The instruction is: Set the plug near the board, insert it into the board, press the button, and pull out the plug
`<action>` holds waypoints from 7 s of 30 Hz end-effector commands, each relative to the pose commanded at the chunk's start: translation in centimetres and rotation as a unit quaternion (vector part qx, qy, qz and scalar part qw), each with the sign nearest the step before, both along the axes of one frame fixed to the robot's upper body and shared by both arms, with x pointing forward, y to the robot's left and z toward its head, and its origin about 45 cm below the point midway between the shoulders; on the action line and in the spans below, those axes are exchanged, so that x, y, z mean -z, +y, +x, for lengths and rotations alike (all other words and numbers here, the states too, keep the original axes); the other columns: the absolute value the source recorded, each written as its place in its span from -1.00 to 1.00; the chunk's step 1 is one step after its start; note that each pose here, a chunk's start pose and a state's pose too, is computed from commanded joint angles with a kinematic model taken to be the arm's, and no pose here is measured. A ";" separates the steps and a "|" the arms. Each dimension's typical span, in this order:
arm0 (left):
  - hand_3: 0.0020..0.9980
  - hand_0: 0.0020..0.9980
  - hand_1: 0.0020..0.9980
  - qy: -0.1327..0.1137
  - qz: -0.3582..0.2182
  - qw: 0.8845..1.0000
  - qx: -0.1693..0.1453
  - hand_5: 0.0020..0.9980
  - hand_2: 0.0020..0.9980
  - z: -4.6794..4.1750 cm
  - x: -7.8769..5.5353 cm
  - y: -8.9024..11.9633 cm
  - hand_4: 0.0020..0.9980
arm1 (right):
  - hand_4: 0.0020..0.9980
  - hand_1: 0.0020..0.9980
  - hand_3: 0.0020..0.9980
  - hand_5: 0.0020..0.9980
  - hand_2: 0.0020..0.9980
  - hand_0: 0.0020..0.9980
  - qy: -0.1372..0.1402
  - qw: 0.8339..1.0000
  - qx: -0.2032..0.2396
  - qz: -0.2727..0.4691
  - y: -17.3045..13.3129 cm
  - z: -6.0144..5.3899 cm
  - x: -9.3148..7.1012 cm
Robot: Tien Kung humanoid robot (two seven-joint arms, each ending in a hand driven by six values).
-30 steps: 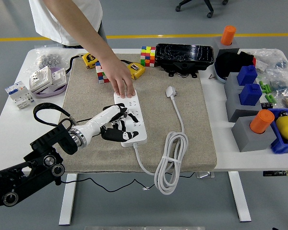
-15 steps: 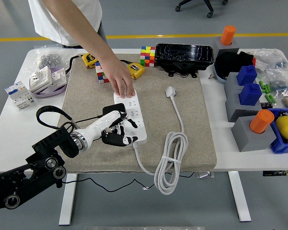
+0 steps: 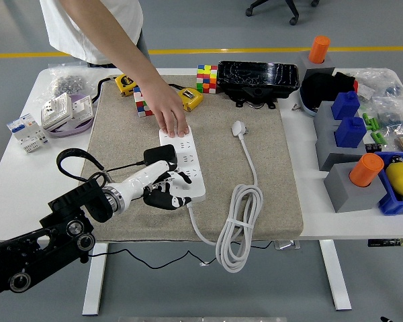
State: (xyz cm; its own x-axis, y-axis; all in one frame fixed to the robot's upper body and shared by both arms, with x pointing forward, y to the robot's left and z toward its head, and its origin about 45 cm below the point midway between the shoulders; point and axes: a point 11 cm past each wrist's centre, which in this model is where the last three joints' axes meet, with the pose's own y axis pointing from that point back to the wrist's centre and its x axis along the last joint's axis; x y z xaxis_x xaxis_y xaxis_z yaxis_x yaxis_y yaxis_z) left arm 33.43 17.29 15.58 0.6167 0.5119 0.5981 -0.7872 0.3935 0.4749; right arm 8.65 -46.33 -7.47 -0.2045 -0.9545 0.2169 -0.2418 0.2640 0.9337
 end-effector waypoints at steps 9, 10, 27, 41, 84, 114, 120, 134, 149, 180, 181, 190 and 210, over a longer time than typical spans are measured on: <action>0.55 -0.79 -0.90 0.004 0.017 1.000 -0.003 -0.59 -0.73 0.26 0.5 0.1 0.60 | 0.88 0.38 0.20 0.06 0.39 0.36 -0.002 1.000 0.007 0.001 0.0 -0.1 0.0; 0.55 -0.79 -0.90 0.007 0.020 1.000 -0.003 -0.59 -0.73 0.25 0.6 0.1 0.60 | 0.88 0.38 0.20 0.06 0.39 0.36 -0.002 1.000 0.008 0.001 0.0 -0.1 0.0; 0.55 -0.80 -0.90 0.029 0.037 0.999 -0.002 -0.63 -0.73 -0.04 1.1 0.2 0.60 | 0.87 0.38 0.20 0.06 0.39 0.36 -0.004 1.000 0.015 0.003 0.1 -0.3 0.1; 0.50 -0.81 -0.90 0.034 0.033 0.999 0.003 -0.67 -0.74 -0.24 0.7 0.1 0.61 | 0.87 0.38 0.20 0.06 0.39 0.36 -0.004 1.000 0.016 0.004 0.1 -0.4 0.1; 0.15 -0.41 -0.43 -0.163 -0.082 0.982 -0.057 -0.67 -0.11 3.65 -3.3 1.0 0.58 | 0.87 0.38 0.20 0.06 0.39 0.36 -0.003 1.000 0.017 0.005 0.3 -0.4 0.2; 0.40 0.40 0.45 -0.158 0.021 0.985 -0.071 -0.63 0.42 5.67 1.1 3.3 0.74 | 0.87 0.38 0.20 0.06 0.39 0.36 -0.002 1.000 0.015 0.005 0.3 -0.4 0.2; 0.17 0.18 0.26 -0.153 0.019 0.985 -0.075 -0.61 0.17 5.92 1.6 3.4 0.70 | 0.87 0.38 0.20 0.06 0.39 0.36 -0.003 1.000 0.015 0.006 0.3 -0.4 0.2; 0.07 -0.22 -0.07 -0.133 0.007 0.988 -0.084 -0.86 0.00 6.09 2.4 3.1 0.25 | 0.87 0.38 0.20 0.06 0.39 0.36 -0.002 1.000 0.015 0.006 0.3 -0.4 0.2; 0.00 -0.32 -0.19 -0.167 -0.007 0.983 -0.078 -1.00 -0.12 6.46 1.3 3.5 0.08 | 0.87 0.38 0.19 0.06 0.39 0.36 -0.002 1.000 0.015 0.007 0.4 -0.4 0.3; 0.13 0.11 0.11 -0.159 0.023 0.978 -0.136 -0.83 0.09 6.57 3.1 9.0 0.66 | 0.87 0.38 0.19 0.06 0.39 0.36 0.000 1.000 0.015 0.007 0.5 -0.6 0.3; 0.13 0.11 0.11 -0.158 0.025 0.978 -0.136 -0.83 0.09 6.56 3.2 9.0 0.66 | 0.87 0.38 0.19 0.06 0.39 0.36 0.000 1.000 0.014 0.008 0.5 -0.6 0.3; 0.26 0.27 0.36 -0.165 0.020 0.976 -0.144 -0.66 0.28 6.58 2.9 9.4 0.79 | 0.87 0.38 0.19 0.06 0.39 0.36 0.000 1.000 0.014 0.007 0.5 -0.6 0.3; 0.27 0.24 0.31 -0.202 -0.090 0.944 -0.246 -0.52 0.25 6.22 -1.3 14.0 0.85 | 0.87 0.38 0.19 0.06 0.39 0.36 -0.003 1.000 0.013 0.007 0.5 -0.3 0.3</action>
